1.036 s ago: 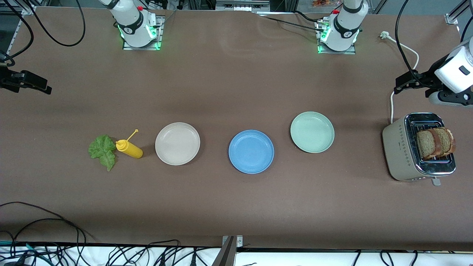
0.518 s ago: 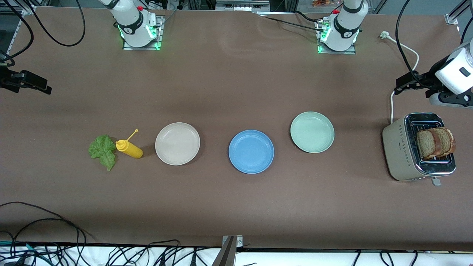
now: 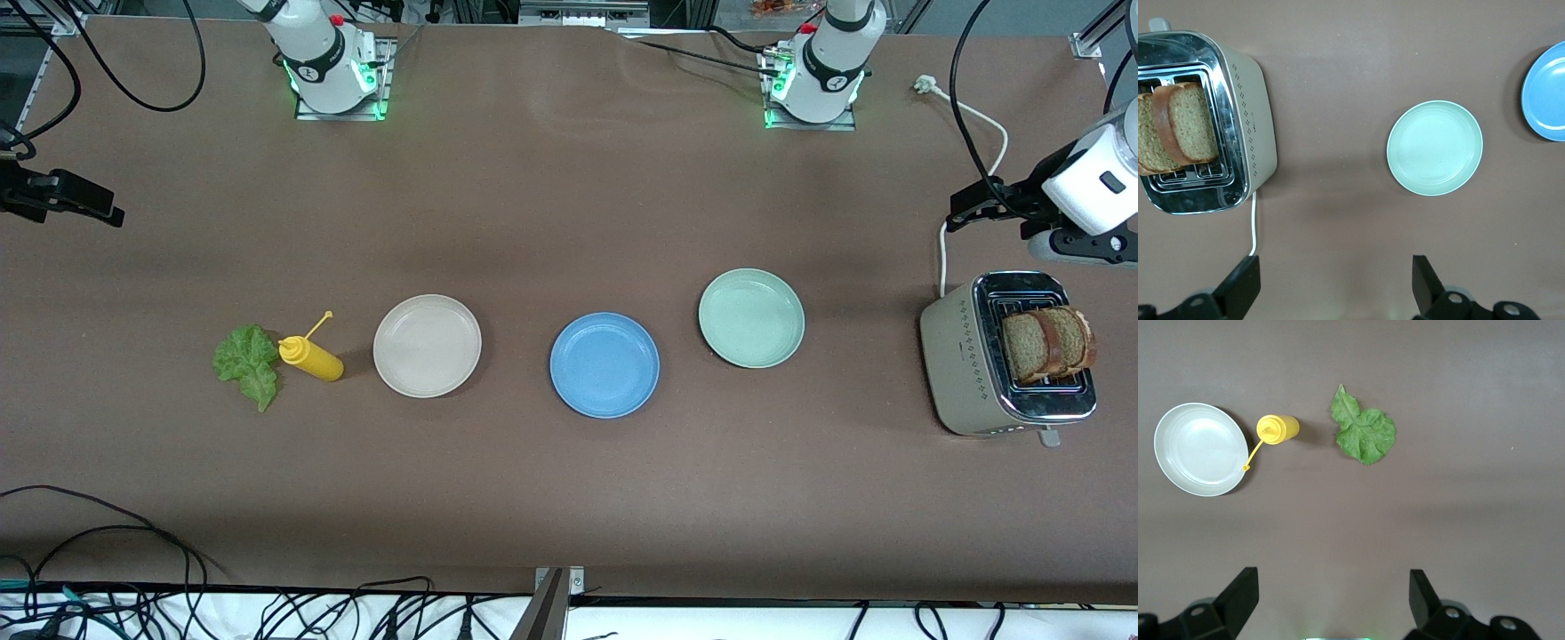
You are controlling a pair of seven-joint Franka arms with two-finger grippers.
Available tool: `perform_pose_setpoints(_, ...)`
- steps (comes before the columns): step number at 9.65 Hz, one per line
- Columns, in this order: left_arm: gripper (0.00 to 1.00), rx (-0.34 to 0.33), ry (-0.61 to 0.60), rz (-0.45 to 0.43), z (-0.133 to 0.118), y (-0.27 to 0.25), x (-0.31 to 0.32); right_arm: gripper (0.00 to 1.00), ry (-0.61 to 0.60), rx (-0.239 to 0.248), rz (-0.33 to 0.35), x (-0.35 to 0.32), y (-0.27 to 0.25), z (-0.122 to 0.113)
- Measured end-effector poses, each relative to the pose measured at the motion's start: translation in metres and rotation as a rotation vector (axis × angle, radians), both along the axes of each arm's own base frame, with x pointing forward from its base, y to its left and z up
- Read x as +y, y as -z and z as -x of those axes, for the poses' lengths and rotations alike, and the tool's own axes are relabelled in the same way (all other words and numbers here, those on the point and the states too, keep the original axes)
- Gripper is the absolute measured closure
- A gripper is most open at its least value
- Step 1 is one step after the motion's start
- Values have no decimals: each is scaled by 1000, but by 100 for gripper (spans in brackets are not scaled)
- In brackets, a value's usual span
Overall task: Make sandwich in blue plate with both arms
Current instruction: 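Move the left gripper down over the toaster's bread slices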
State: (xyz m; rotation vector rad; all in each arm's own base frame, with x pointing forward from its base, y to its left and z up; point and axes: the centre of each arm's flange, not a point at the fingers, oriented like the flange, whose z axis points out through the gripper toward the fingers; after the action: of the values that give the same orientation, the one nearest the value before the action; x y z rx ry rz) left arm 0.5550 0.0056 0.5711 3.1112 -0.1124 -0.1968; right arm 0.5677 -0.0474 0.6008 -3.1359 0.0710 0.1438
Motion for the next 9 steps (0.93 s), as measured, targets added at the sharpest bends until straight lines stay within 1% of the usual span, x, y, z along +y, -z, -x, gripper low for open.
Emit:
perform_pose_setpoints(3, 0, -12, -56, -5, -16, 3, 31, 0, 0, 0, 0, 0, 0, 0)
perform_pose_setpoints(6, 0, 11, -111, -17, -37, 25, 63, 0, 1, 0, 1, 0, 0, 0)
perform_pose_setpoints(8, 0, -25, -150, -31, -50, 36, 89, 0, 0, 0, 1, 0, 0, 0)
perform_pose_setpoints(9, 0, -26, -150, -35, -52, 41, 96, 0, 0, 0, 1, 0, 0, 0)
